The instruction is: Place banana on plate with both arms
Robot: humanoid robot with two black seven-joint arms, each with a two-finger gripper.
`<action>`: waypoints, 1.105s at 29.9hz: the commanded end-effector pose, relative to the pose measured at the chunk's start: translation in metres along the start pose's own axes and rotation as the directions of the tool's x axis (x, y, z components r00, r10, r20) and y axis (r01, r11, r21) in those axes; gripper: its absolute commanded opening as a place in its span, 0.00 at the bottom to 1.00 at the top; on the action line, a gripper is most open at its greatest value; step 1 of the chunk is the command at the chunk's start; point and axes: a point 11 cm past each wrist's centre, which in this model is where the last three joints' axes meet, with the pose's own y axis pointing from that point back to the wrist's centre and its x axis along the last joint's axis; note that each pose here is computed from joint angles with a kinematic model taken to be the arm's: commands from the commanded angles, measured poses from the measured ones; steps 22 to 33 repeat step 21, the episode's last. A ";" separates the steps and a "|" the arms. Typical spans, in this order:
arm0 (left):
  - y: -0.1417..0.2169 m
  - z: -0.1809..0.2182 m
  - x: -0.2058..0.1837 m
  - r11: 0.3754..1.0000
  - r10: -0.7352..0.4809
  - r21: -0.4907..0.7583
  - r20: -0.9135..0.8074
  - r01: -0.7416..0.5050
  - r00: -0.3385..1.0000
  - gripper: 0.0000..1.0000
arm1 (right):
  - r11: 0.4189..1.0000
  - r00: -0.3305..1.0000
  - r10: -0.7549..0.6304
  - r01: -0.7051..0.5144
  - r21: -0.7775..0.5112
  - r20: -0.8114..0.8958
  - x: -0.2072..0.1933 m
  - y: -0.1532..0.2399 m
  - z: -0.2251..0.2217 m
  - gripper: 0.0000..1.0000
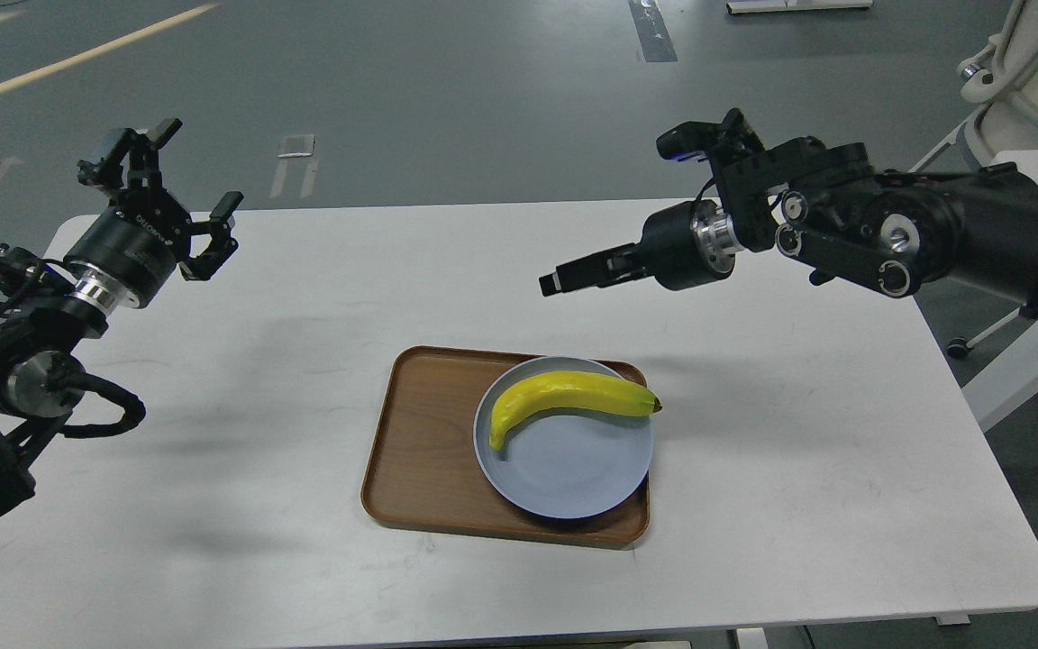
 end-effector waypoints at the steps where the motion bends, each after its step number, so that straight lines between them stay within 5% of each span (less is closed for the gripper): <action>1: 0.001 -0.002 0.000 1.000 0.001 0.003 -0.002 -0.001 1.000 1.00 | 0.961 0.925 0.234 -0.267 0.071 0.300 0.026 0.047 0.027 1.00; 7: -0.002 -0.012 -0.007 1.000 -0.008 0.011 -0.021 0.008 1.000 1.00 | 0.825 0.600 0.385 -0.565 0.030 0.701 0.000 0.077 0.094 1.00; 15: -0.007 -0.032 -0.021 1.000 -0.019 0.023 -0.063 0.021 0.998 1.00 | 0.641 0.167 0.365 -0.759 -0.117 0.916 -0.054 0.095 0.151 1.00; 33: -0.009 -0.046 -0.022 0.999 0.000 0.035 -0.077 0.003 0.997 1.00 | 0.641 0.095 0.323 -0.754 -0.144 0.942 -0.082 0.079 0.157 1.00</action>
